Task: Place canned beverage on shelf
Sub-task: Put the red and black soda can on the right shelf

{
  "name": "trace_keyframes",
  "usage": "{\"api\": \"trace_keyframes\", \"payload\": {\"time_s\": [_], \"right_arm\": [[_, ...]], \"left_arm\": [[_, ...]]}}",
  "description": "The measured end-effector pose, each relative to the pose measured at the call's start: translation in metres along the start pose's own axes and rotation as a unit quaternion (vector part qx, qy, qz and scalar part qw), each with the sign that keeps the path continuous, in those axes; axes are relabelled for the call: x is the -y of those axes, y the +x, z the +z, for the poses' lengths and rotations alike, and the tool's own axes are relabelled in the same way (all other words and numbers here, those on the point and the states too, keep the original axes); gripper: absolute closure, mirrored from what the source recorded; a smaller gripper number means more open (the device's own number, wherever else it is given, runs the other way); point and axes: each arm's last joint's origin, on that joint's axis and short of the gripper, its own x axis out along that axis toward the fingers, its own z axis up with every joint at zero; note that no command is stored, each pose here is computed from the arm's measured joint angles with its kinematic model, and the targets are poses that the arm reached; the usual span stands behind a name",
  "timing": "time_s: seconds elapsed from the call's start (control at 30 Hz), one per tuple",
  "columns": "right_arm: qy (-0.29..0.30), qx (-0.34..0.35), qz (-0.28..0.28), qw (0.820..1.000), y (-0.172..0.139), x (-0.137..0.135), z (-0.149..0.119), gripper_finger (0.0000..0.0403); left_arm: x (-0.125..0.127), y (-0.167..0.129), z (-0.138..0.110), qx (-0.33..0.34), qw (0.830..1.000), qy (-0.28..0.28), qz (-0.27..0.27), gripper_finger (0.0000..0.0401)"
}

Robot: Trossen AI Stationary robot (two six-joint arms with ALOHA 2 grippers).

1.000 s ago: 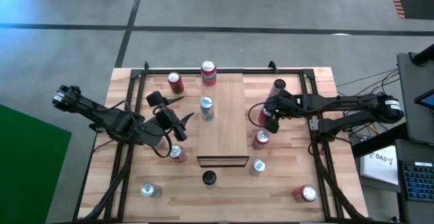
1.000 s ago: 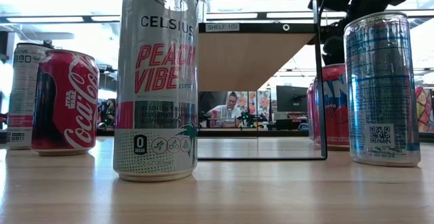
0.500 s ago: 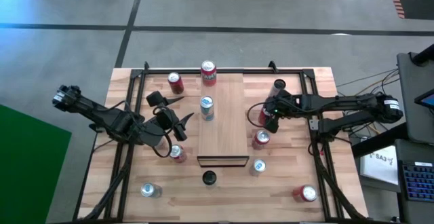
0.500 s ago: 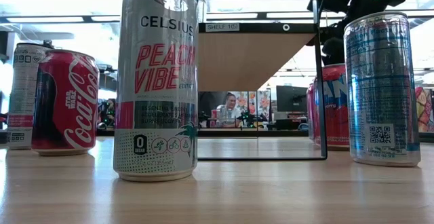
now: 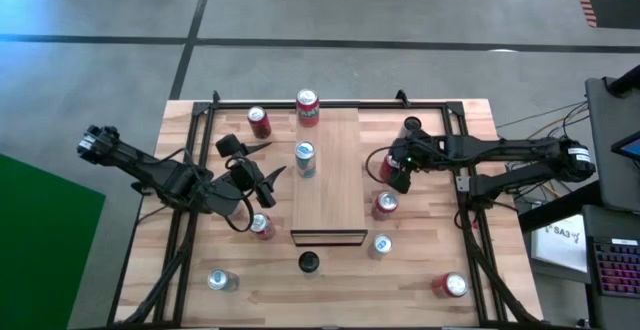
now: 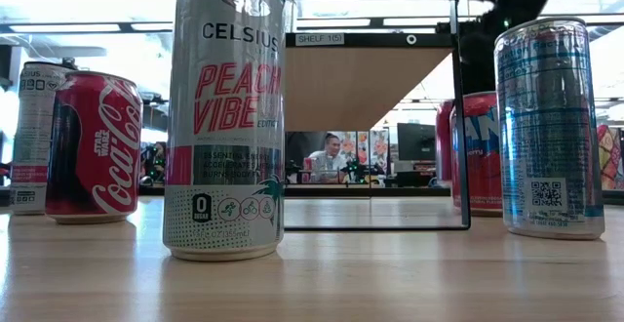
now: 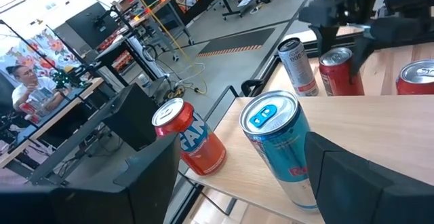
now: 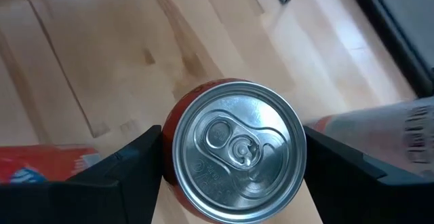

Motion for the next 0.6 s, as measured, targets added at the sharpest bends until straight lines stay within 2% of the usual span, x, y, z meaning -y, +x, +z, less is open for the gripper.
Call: {"api": "trace_keyframes", "payload": {"time_s": [0.47, 0.6], "right_arm": [[-0.019, 0.045, 0.011, 0.999, -0.078, 0.009, 0.052, 0.0122], [-0.023, 0.057, 0.045, 0.997, -0.092, 0.008, 0.068, 0.0122]], "left_arm": [[0.000, 0.000, 0.000, 0.000, 1.000, 0.000, 0.000, 0.0122], [0.000, 0.000, 0.000, 0.000, 1.000, 0.001, 0.000, 0.0122]]}}
